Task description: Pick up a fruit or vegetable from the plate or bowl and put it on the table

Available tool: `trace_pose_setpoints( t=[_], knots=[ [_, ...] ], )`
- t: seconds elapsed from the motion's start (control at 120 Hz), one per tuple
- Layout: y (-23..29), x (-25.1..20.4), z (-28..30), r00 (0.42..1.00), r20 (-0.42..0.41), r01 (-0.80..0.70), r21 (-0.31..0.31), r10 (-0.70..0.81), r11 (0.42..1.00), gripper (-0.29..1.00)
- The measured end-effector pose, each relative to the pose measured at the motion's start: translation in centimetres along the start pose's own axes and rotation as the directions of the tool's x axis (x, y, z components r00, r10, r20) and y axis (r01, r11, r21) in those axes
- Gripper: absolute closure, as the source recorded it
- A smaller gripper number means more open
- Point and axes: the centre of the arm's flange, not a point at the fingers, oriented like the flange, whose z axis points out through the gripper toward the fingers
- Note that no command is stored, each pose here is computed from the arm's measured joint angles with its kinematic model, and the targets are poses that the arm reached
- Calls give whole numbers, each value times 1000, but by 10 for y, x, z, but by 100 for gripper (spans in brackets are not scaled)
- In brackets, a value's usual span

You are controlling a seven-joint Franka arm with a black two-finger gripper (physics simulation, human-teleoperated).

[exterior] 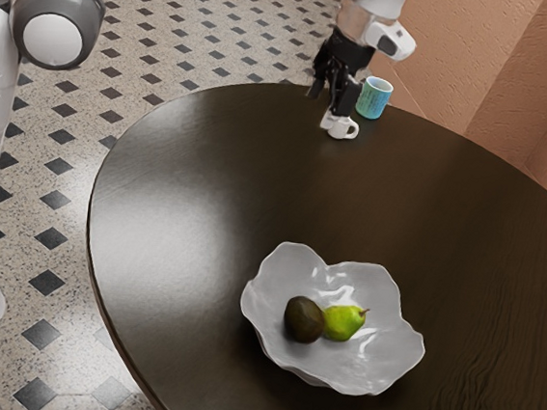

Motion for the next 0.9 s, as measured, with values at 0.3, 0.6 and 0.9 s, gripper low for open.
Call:
trace_pose_setpoints(
  t=[0.3,0.6,0.9],
  knots=[
    [5,10,-10,995,-102,-13,5,14,1000,0],
    [29,22,1,993,-103,-56,2,55,998,0],
    [201,40,57,941,-74,-331,18,331,944,0]
  ],
)
